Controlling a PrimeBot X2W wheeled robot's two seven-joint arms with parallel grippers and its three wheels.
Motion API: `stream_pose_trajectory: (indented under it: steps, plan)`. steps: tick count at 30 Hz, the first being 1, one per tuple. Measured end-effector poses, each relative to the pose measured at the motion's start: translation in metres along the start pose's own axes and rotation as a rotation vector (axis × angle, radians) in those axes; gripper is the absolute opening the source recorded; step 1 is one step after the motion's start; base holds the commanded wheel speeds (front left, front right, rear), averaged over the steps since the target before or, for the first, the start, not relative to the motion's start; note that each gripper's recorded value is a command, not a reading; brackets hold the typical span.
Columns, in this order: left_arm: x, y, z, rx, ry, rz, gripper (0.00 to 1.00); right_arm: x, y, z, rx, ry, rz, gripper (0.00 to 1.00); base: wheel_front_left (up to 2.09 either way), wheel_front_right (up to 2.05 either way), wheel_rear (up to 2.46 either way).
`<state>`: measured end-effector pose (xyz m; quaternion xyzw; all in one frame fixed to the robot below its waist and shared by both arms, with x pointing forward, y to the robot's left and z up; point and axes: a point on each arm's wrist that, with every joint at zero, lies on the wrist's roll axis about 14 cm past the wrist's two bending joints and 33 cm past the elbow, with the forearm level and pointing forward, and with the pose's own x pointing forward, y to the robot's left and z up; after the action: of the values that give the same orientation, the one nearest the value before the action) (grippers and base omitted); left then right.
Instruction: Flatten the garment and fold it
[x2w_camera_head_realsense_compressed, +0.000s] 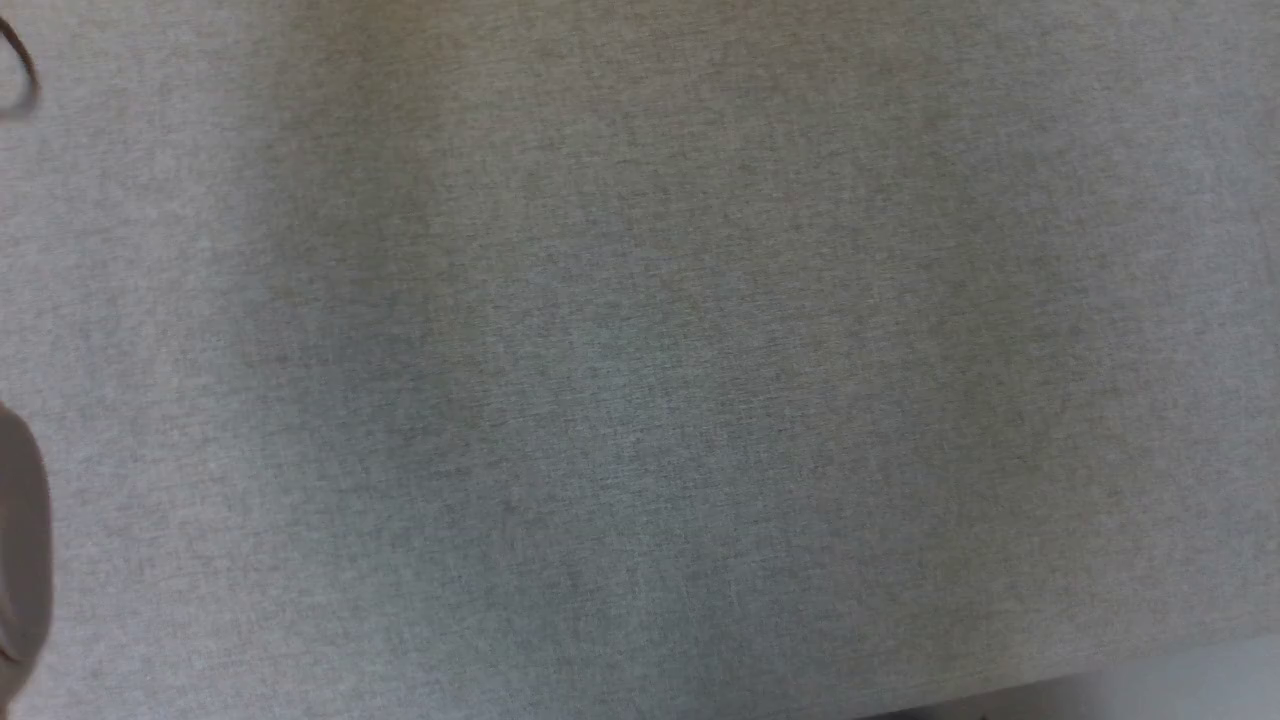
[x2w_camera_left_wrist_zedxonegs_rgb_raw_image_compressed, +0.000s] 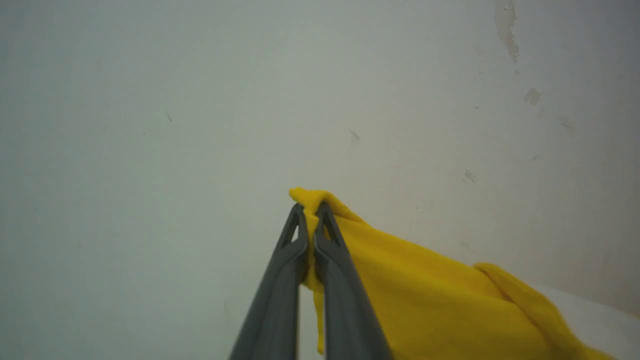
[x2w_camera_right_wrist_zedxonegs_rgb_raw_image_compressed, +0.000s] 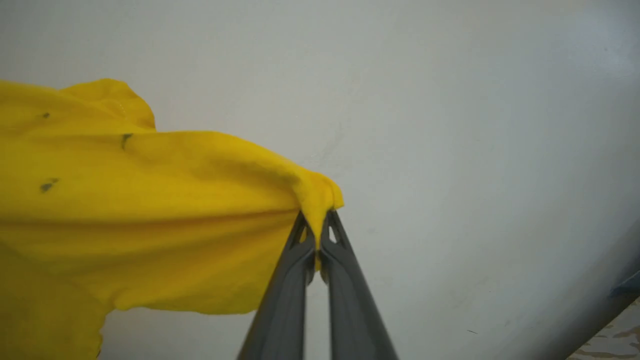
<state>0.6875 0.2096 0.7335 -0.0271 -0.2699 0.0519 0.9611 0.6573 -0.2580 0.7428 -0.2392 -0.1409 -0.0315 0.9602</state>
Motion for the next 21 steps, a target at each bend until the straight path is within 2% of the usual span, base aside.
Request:
stream_pose_trajectory:
  steps: [3,7,13,17,21]
  plan:
    - [-0.019,0.007,-0.04,0.027,0.11,-0.007,0.0,-0.005,0.022,-0.032,0.021,0.072,0.052,0.0,0.0,0.0,0.0]
    - [-0.064,0.016,-0.098,0.04,0.296,-0.02,0.0,-0.033,0.055,-0.088,0.059,0.194,0.136,0.0,0.0,0.0,0.0]
    - [-0.169,0.04,-0.17,0.046,0.639,-0.027,0.0,-0.099,0.101,-0.149,0.195,0.346,0.245,0.0,0.0,0.0,0.0]
    - [-0.258,0.043,-0.194,-0.013,0.861,-0.031,0.0,-0.15,0.111,-0.173,0.321,0.437,0.252,0.0,0.0,0.0,0.0]
    - [-0.334,0.044,-0.191,-0.095,1.01,0.001,0.0,-0.2,0.109,-0.192,0.358,0.541,0.253,0.0,0.0,0.0,0.0]
